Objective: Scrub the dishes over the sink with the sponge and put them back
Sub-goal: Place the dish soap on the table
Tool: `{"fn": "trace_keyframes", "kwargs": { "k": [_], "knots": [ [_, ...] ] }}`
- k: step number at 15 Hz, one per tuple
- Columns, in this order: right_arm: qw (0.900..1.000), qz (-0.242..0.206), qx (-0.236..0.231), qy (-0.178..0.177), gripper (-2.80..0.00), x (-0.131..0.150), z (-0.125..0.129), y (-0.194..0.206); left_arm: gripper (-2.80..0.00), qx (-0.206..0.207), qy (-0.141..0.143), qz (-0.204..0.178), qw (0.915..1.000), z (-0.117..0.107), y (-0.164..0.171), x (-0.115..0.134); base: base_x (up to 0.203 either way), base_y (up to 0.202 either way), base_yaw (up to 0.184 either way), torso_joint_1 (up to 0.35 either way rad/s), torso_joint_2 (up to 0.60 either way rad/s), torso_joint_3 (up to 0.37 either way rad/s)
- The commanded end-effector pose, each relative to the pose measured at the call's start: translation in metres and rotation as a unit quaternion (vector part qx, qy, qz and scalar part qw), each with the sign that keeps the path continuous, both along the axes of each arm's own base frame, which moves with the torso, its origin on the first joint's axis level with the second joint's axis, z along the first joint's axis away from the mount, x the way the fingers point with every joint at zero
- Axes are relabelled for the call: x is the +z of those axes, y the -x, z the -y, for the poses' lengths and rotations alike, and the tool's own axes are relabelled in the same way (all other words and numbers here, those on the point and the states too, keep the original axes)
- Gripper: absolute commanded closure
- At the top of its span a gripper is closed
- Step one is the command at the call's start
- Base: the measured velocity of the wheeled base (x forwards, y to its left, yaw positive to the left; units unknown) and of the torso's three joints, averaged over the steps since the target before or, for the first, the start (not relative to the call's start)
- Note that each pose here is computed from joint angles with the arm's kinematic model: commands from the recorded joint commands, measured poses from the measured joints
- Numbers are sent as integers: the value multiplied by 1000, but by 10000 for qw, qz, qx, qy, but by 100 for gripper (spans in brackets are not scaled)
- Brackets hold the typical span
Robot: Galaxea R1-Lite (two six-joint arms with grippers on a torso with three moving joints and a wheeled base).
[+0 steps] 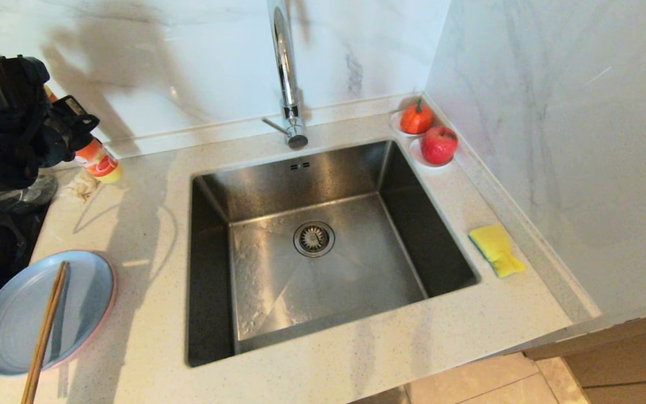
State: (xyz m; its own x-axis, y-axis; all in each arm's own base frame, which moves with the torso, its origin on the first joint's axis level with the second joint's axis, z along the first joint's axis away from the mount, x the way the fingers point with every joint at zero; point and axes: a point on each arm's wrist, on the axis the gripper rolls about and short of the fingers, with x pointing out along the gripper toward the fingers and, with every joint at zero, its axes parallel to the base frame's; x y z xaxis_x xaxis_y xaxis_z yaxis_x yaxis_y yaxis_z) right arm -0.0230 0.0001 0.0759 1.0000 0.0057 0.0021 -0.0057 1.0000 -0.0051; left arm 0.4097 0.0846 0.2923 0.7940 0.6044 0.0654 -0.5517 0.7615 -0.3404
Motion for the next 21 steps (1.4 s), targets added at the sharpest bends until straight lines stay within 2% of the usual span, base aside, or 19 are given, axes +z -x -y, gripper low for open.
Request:
{"fn": "trace_keyframes", "kwargs": {
  "k": [1, 5, 10, 16, 19, 21],
  "knots": [
    [10000, -3, 2, -3, 0, 0, 0, 0, 0, 51, 46, 1, 10000, 10, -3, -2, 0, 0, 0, 0, 0, 0],
    [10000, -11, 2, 5, 0, 0, 0, 0, 0, 228, -7, -12, 9997, 8, -6, -4, 0, 0, 0, 0, 0, 0],
    [10000, -3, 2, 5, 0, 0, 0, 0, 0, 256, -149, -62, 9995, 5, -19, -24, 0, 0, 0, 0, 0, 0],
    [10000, -3, 2, 5, 0, 0, 0, 0, 0, 279, -373, -67, 9989, 5, -20, -24, 0, 0, 0, 0, 0, 0],
    [10000, -3, 2, 1, 0, 0, 0, 0, 0, 275, -372, -237, 9986, 6, -21, -34, 0, 0, 0, 0, 0, 0],
    [10000, -8, 2, 2, 0, 0, 0, 0, 0, 277, -376, -208, 9987, 5, -22, -36, 0, 0, 0, 0, 0, 0]
  ]
}}
